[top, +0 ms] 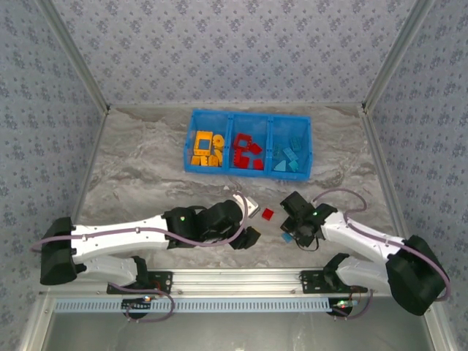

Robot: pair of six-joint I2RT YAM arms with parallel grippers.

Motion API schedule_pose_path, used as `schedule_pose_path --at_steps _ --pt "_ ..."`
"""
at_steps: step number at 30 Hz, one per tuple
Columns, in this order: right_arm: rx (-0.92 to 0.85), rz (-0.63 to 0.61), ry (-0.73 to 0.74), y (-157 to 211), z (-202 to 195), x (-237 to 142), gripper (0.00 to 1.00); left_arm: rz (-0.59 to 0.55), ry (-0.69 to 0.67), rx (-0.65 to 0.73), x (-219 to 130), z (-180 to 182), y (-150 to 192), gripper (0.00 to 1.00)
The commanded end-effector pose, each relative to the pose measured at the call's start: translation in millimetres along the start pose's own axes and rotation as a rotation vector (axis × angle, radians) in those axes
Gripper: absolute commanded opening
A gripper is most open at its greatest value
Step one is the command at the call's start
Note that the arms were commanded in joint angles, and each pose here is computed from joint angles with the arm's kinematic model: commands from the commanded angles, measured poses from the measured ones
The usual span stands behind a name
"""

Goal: Sort the legos into containers by color

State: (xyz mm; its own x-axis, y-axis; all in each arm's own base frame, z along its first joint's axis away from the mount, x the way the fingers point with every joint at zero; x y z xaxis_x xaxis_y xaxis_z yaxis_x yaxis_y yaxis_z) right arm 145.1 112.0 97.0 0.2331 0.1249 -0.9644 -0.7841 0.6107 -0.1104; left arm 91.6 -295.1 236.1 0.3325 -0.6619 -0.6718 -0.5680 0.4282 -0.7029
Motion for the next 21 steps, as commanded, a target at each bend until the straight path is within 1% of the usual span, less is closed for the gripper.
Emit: schedule_pose_path --at_steps 1,3,4,6,7,9,11,13,14,16,18,21 --pt "0.03 0.005 -0.001 -0.2 -0.4 8.1 0.39 -0.074 0.02 -0.01 -8.3 -8.9 -19.8 0.66" --pt "0.021 -0.004 -0.004 -1.4 0.9 7.7 0.28 -0.079 0.014 -0.011 -8.6 -8.4 -20.5 0.66" --pt "0.0 -0.017 -0.01 -3.3 3.8 4.1 0.25 -0.084 0.011 -0.011 -9.5 -8.6 -21.9 0.65" --pt "-0.061 -0.066 0.003 -10.4 10.4 -11.5 0.2 -0.108 -0.005 -0.022 -13.7 -7.8 -26.8 0.66" --pt "-0.108 -0.114 0.012 -17.1 16.2 -26.6 0.19 -0.128 -0.022 -0.032 -17.3 -6.6 -31.3 0.66" --pt "-0.199 -0.203 0.029 -31.2 26.2 -60.1 0.19 -0.163 -0.038 -0.055 -25.3 -4.4 -43.3 0.66" --pt "-0.272 -0.274 0.011 -53.4 39.9 -89.2 0.2 -0.185 -0.058 -0.108 -31.9 3.8 -58.8 0.66" --pt "-0.334 -0.298 -0.028 -78.1 57.0 -106.4 0.21 -0.197 -0.067 -0.153 -35.5 12.7 -71.7 0.66" --pt "-0.375 -0.31 -0.025 -92.9 65.9 -112.0 0.21 -0.208 -0.066 -0.174 -37.8 17.2 -78.9 0.66" --pt "-0.427 -0.324 -0.022 -117.8 84.9 -118.0 0.21 -0.225 -0.058 -0.198 -41.0 23.6 -90.1 0.66" --pt "-0.498 -0.33 0.005 -142.4 107.5 -116.2 0.2 -0.237 -0.062 -0.203 -43.7 28.0 -99.1 0.66" --pt "-0.559 -0.331 0.007 -175.1 137.8 -102.5 0.19 -0.236 -0.074 -0.211 -42.7 33.8 -105.4 0.66"
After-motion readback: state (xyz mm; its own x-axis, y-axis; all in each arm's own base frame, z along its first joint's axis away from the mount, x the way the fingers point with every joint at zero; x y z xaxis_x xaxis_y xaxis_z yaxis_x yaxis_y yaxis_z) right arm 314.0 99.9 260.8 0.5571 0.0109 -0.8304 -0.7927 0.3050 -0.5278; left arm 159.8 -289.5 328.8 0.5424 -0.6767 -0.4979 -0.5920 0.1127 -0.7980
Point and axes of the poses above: each hand's point on the last joint's axis, 136 mm out from that joint toward the fingers, its own x axis out along the fingers, its own z axis along the line the jaws close on, y = z × x, the point moved 8 cm from there along -x, back along the fingers, and after that the axes turned 2 degrees about -x, right-handed, at the moved point
